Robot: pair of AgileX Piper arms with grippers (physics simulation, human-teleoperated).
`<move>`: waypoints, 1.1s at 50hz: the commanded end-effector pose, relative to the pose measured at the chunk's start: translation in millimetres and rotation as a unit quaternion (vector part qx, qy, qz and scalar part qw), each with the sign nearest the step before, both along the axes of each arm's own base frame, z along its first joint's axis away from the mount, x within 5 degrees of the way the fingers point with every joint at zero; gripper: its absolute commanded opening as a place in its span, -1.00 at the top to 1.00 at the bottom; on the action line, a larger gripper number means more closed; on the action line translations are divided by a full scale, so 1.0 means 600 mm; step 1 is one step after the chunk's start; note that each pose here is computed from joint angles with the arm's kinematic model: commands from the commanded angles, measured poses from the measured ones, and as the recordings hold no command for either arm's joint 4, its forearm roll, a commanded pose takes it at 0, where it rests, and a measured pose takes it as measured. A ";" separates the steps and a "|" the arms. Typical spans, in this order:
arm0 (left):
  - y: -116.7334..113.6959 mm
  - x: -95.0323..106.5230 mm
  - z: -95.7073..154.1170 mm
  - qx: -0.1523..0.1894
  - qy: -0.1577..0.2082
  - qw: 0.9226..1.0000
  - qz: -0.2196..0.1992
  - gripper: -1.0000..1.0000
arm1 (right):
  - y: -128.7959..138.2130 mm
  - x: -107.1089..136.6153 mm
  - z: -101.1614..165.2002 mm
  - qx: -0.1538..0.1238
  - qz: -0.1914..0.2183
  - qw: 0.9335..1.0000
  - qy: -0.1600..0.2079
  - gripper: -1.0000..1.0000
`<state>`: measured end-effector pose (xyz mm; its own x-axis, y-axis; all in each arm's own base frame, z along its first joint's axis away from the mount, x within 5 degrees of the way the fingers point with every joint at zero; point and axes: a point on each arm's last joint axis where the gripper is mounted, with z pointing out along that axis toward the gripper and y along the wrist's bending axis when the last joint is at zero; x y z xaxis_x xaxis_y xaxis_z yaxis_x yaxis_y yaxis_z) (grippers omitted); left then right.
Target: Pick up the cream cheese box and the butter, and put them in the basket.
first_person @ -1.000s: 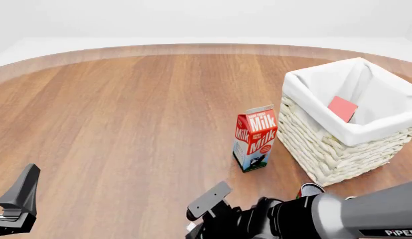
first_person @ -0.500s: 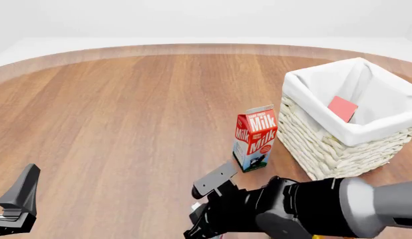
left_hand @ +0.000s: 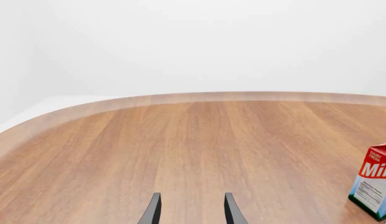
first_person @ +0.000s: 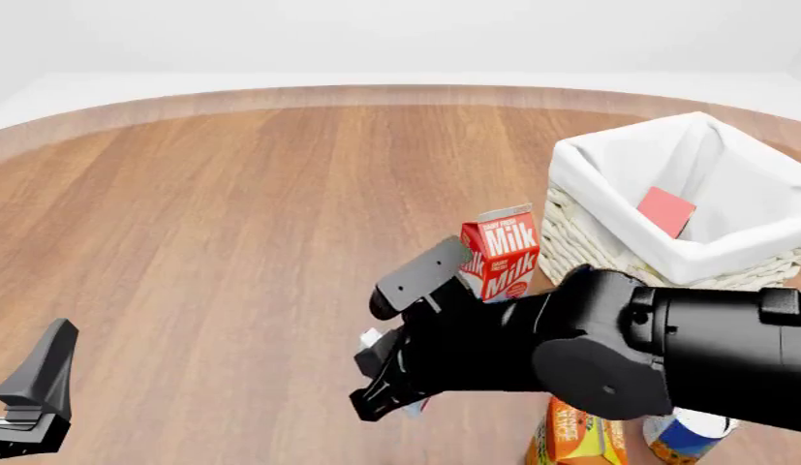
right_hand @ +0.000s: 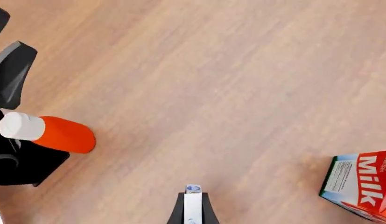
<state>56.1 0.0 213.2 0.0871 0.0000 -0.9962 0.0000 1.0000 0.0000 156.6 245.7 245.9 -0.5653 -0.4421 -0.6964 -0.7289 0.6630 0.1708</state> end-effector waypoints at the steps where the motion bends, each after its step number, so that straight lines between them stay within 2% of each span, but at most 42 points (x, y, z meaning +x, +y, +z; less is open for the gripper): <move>1: 0.000 0.000 0.000 0.000 0.000 1.000 0.000 -1.00 | -0.005 -0.007 0.075 0.026 0.018 0.999 -0.035 1.00; 9: 0.000 0.000 0.000 0.000 0.000 1.000 0.000 -1.00 | -0.016 -0.012 0.117 0.038 0.030 0.997 -0.062 1.00; 18: 0.000 0.000 0.000 0.000 0.000 1.000 0.000 -1.00 | -0.041 -0.009 0.156 0.048 0.024 0.995 -0.089 1.00; 24: 0.000 0.000 0.000 0.000 0.000 1.000 0.000 -1.00 | -0.087 -0.003 0.200 0.059 -0.004 0.991 -0.121 1.00; 36: 0.000 0.000 0.000 0.000 0.000 1.000 0.000 -1.00 | -0.143 -0.007 0.242 0.067 -0.035 0.984 -0.159 1.00; 42: 0.000 0.000 0.000 0.000 0.000 1.000 0.000 -1.00 | -0.186 -0.010 0.271 0.075 -0.071 0.977 -0.187 1.00; 49: 0.000 0.000 0.000 0.000 0.000 1.000 0.000 -1.00 | -0.207 -0.013 0.287 0.079 -0.092 0.972 -0.199 1.00; 52: 0.000 0.000 0.000 0.000 0.000 1.000 0.000 -1.00 | -0.225 -0.016 0.308 0.078 -0.108 0.968 -0.211 1.00; 55: 0.000 0.000 0.000 0.000 0.000 1.000 0.000 -1.00 | -0.235 -0.017 0.309 0.078 -0.119 0.965 -0.219 1.00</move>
